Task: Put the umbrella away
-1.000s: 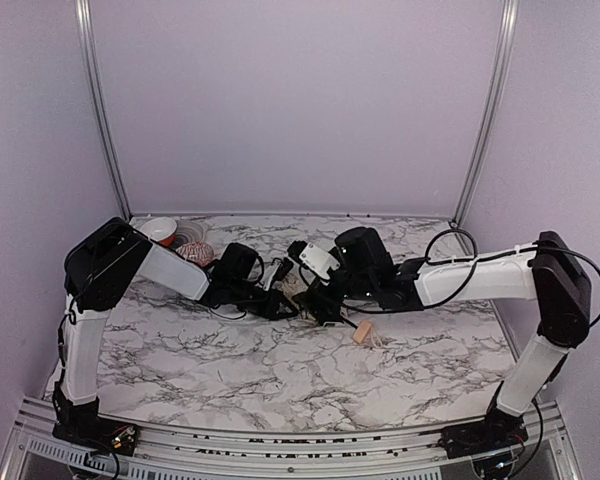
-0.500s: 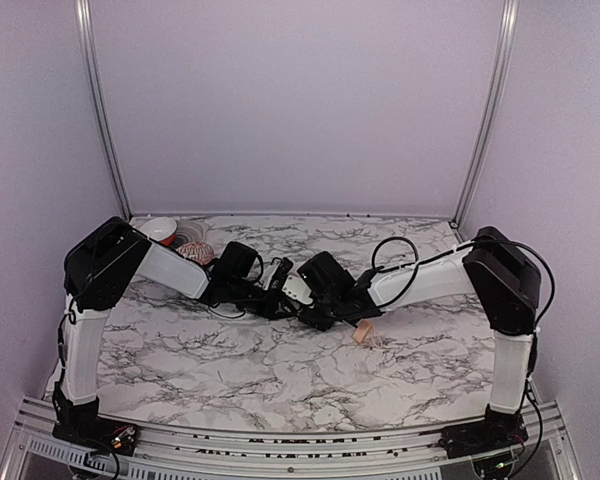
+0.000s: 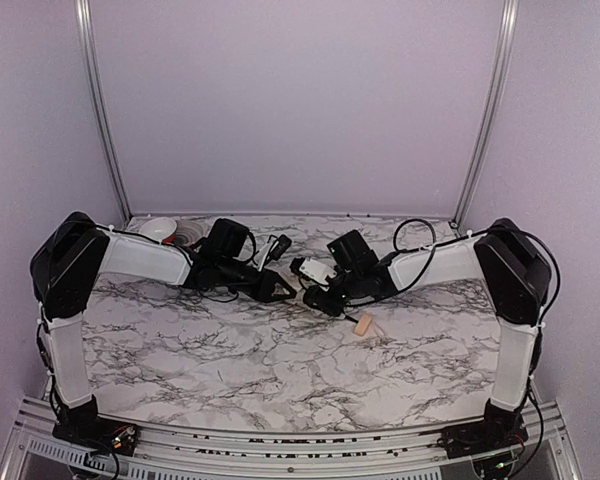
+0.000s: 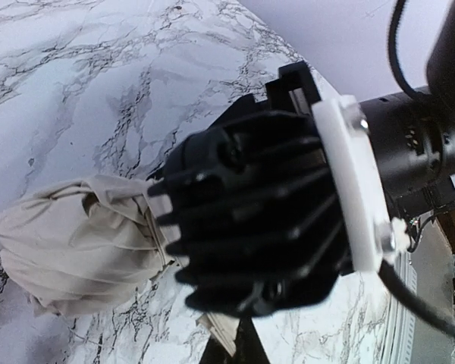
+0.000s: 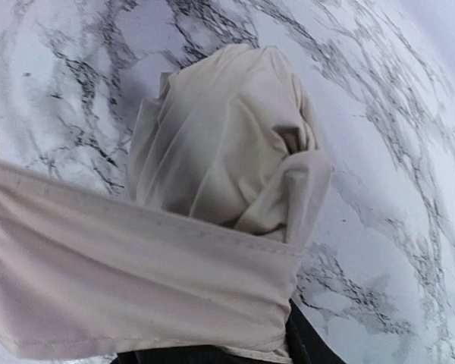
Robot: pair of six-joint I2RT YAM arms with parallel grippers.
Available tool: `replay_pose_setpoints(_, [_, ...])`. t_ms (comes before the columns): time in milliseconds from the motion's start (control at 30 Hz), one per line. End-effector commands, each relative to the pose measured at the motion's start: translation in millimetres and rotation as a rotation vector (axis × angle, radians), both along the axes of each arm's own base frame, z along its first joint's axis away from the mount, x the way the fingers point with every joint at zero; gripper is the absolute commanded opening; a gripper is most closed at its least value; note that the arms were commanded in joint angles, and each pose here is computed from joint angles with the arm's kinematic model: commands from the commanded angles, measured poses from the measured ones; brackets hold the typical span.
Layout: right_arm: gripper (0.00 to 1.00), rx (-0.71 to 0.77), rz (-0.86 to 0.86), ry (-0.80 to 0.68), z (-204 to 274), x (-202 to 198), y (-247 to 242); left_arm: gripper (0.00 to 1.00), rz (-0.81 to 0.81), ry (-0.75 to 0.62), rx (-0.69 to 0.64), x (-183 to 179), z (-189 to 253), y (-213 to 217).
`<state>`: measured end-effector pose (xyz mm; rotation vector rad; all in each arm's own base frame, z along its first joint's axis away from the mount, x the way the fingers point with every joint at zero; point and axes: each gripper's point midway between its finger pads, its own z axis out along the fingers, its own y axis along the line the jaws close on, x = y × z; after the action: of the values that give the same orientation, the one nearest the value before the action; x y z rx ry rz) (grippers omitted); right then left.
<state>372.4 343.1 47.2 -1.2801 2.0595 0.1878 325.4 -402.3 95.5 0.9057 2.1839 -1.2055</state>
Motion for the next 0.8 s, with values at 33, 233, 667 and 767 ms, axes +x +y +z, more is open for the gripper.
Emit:
replay_pose_setpoints(33, [0.00, 0.273, -0.042, 0.251, 15, 7, -28, 0.00, -0.077, 0.012, -0.057, -26, 42, 3])
replay_pose_setpoints(233, [0.00, 0.490, 0.011, 0.395, 43, 10, -20, 0.00, -0.073, 0.031, -0.064, -32, 44, 3])
replay_pose_setpoints(667, [0.00, 0.706, -0.150, 0.582, 38, 37, -18, 0.00, -0.026, 0.189, -0.022, -35, -29, -14])
replay_pose_setpoints(767, [0.00, 0.690, -0.282, 0.552, 22, 53, -28, 0.00, -0.061, 0.140, -0.082, -46, -6, -32])
